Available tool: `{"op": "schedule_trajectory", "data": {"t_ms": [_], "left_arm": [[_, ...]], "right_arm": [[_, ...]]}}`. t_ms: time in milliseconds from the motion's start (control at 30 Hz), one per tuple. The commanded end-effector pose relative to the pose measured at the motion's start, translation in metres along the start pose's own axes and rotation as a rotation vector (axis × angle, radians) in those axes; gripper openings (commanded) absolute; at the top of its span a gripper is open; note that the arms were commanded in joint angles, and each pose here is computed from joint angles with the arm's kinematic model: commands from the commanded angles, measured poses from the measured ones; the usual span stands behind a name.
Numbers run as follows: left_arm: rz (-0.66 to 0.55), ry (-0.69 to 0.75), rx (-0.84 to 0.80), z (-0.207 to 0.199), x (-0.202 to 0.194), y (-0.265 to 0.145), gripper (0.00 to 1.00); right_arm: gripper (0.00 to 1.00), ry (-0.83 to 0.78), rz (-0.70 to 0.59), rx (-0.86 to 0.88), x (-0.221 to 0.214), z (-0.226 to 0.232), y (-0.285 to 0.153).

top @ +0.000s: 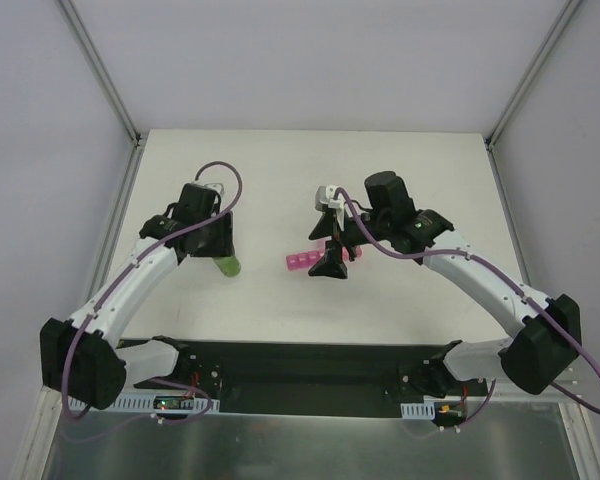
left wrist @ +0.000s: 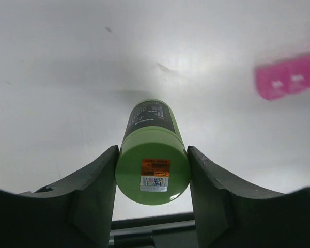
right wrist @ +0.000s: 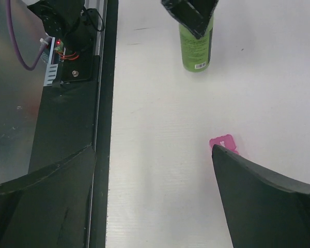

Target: Sort the pills into containers

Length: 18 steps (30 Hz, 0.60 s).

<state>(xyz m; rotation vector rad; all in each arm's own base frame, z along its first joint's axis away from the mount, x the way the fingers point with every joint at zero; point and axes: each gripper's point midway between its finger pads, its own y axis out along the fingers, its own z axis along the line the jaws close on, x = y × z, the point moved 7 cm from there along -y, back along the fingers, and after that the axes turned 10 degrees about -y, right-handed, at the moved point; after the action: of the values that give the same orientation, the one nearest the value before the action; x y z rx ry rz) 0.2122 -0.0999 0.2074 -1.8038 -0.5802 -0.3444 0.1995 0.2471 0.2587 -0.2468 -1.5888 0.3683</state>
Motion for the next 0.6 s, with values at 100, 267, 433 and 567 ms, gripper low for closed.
{"op": "schedule_trajectory", "data": {"t_ms": [100,267,433,567], "left_arm": [[-0.102,-0.027,0.212,0.053,0.056,0.040,0.00],[-0.014,-0.085,0.237,0.077,0.073,0.070,0.00],[0.015,-0.178,0.261,0.097,0.084,0.087,0.08],[-0.021,-0.202,0.269,0.104,0.095,0.081,0.35]], "right_arm": [[0.97,-0.071,-0.048,-0.043,0.019,-0.002,-0.009],[0.97,-0.072,-0.052,-0.048,0.020,-0.003,-0.011],[0.97,-0.066,-0.056,-0.059,0.020,-0.005,-0.014],[0.97,-0.063,-0.053,-0.064,0.019,-0.006,-0.014]]}}
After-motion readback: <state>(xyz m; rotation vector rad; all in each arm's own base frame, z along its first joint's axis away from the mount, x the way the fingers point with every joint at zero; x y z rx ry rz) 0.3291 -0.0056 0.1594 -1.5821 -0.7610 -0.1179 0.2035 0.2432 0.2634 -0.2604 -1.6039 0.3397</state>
